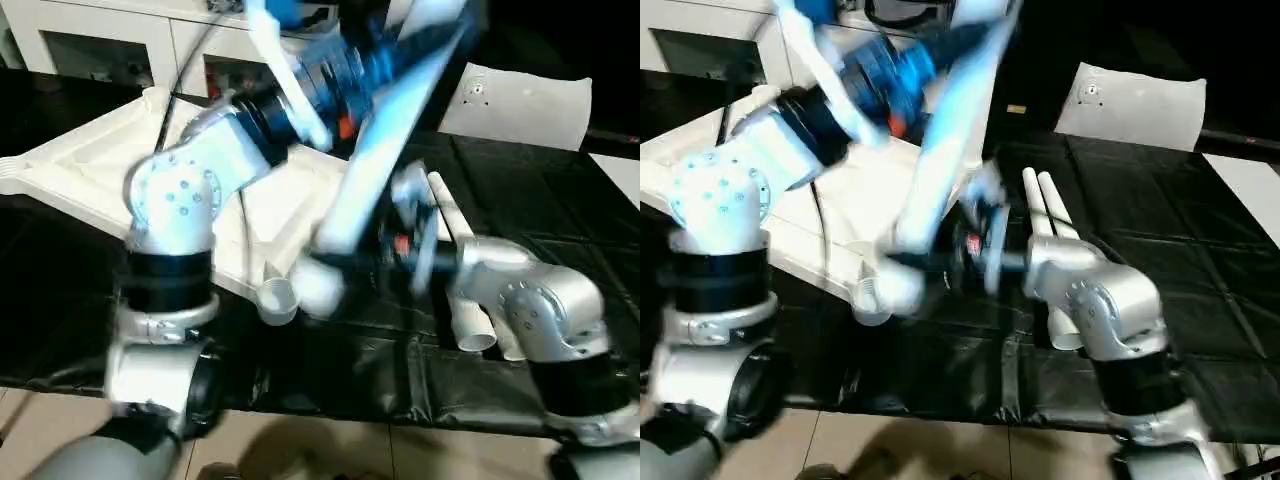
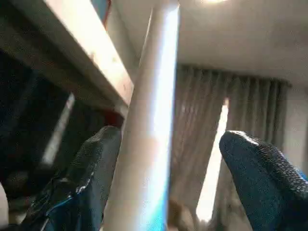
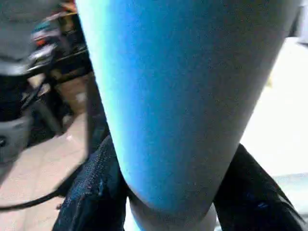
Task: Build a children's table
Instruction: Pick table leg
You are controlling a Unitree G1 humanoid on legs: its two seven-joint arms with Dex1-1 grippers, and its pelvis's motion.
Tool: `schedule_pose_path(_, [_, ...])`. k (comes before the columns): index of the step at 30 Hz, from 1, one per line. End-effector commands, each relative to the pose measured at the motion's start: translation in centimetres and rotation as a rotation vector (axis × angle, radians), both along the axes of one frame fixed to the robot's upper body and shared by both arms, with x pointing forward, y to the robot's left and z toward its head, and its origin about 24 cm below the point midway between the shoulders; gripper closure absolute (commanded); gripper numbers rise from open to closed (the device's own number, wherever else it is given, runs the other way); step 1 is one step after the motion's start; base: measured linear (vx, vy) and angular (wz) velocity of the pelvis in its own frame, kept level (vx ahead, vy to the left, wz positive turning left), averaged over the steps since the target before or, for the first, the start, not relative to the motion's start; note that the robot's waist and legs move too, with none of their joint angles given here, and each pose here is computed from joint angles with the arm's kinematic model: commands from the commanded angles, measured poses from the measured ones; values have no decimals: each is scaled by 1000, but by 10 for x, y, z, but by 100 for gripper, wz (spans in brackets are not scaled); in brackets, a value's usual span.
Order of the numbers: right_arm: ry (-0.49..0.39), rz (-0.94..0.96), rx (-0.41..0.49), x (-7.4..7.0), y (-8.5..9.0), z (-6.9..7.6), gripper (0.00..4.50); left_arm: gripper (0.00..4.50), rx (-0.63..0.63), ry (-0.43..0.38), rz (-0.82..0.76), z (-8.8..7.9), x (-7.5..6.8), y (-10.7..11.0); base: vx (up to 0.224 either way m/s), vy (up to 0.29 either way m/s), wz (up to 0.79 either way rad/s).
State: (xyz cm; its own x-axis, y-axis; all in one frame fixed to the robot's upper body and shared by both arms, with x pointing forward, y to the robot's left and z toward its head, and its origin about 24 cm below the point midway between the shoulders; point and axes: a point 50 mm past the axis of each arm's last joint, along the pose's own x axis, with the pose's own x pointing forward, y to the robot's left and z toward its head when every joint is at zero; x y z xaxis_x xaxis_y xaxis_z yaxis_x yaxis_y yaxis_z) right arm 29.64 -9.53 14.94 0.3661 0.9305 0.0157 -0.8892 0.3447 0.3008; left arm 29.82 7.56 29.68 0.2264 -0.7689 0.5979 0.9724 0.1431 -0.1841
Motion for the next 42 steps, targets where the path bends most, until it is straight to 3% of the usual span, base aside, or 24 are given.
schedule_pose_path(1, [-40,-78,31,7,-8,11,256,31,-10,4,10,-1,-5,3,0,0,0])
schedule_pose_path(8, [-18,-147,119,13,-18,24,256,23,150,59,252,-22,-1,28,0,0,0])
schedule_pose_path(11, [35,-133,199,11,-25,31,256,23,302,117,473,-46,6,46,0,0,0])
schedule_pose_path(13, [50,-128,210,11,-26,31,256,23,322,136,517,-52,7,51,0,0,0])
schedule_pose_path(16, [100,-118,240,8,-28,32,256,23,415,205,674,-78,4,76,0,0,0])
schedule_pose_path(23, [147,-107,291,6,-29,34,256,23,656,194,769,-107,-4,97,0,0,0])
schedule_pose_path(24, [156,-107,292,6,-30,34,256,23,765,166,786,-117,-7,105,0,0,0])
schedule_pose_path(27, [157,-111,264,5,-28,32,256,23,905,103,798,-128,-8,116,0,0,0])
schedule_pose_path(28, [116,-131,158,4,-26,25,256,11,1018,58,766,-137,-9,123,0,0,0])
schedule_pose_path(32, [59,-185,-24,2,-23,9,256,0,1210,-6,687,-151,-10,139,0,0,0])
schedule_pose_path(35, [74,-264,-25,2,-26,0,257,0,1451,-100,574,-161,-8,159,0,0,0])
schedule_pose_path(40, [86,-302,-28,-5,-29,-8,257,0,1539,-74,407,-166,-6,175,0,0,0])
schedule_pose_path(42, [86,-311,-39,-8,-31,-12,257,0,1580,-98,372,-164,-1,180,0,0,0])
